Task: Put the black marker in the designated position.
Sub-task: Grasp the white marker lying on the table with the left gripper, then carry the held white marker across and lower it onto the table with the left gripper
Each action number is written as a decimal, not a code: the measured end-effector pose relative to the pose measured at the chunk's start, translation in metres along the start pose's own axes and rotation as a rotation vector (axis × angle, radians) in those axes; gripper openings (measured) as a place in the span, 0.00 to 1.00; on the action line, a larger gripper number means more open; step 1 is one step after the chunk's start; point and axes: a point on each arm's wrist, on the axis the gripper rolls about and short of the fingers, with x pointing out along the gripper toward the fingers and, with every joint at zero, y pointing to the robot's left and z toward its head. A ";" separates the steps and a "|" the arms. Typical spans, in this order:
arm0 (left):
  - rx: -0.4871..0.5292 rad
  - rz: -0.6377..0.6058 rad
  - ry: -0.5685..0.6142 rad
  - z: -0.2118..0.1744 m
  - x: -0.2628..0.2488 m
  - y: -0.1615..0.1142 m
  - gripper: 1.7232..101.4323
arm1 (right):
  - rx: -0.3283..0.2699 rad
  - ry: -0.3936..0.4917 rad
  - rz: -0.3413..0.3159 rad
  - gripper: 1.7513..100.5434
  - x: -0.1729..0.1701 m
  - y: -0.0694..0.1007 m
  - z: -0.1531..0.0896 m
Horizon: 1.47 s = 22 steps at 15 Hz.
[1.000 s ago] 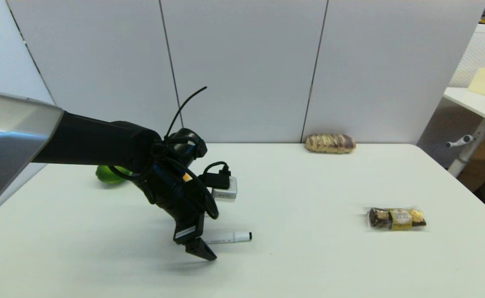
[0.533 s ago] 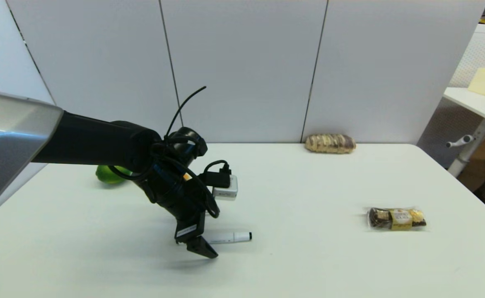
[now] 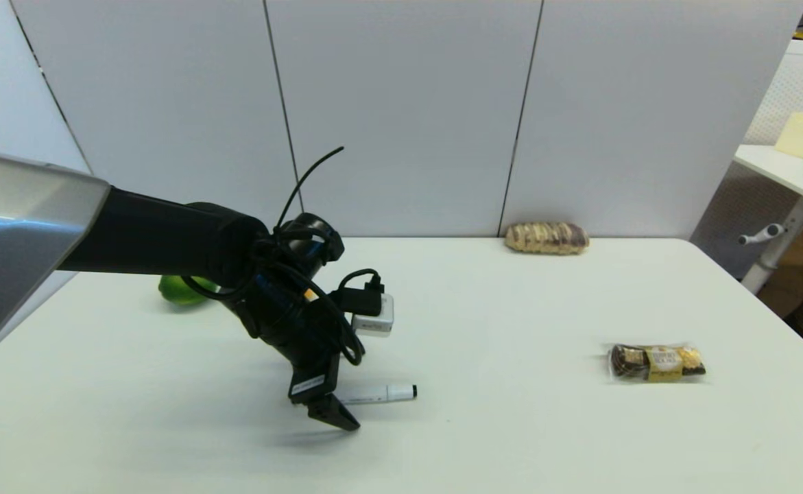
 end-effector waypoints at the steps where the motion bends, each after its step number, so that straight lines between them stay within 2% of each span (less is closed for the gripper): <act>1: 0.000 0.001 0.000 0.000 0.000 0.000 0.96 | 0.000 0.000 0.000 0.97 0.000 0.000 0.000; 5: 0.001 0.002 0.002 0.000 0.000 0.000 0.61 | 0.000 0.000 0.000 0.97 0.000 0.000 0.000; 8: 0.002 0.001 0.004 0.000 0.000 0.000 0.43 | -0.001 0.000 -0.001 0.97 0.000 0.000 0.000; 9: 0.003 0.001 0.004 0.000 0.000 0.000 0.31 | -0.001 0.000 -0.001 0.97 0.000 0.000 0.000; 10: 0.004 0.000 0.004 0.000 0.000 0.000 0.08 | 0.000 0.000 0.000 0.97 0.000 0.000 0.000; 11: 0.003 -0.001 0.005 0.000 0.000 0.000 0.10 | 0.000 0.000 0.000 0.97 0.000 0.000 0.000; 17: 0.011 0.019 -0.007 0.003 -0.006 0.000 0.10 | -0.001 0.000 0.000 0.97 0.000 0.000 0.000; 22: 0.084 0.157 -0.114 0.038 -0.042 0.015 0.10 | -0.001 0.000 0.000 0.97 0.000 0.000 0.000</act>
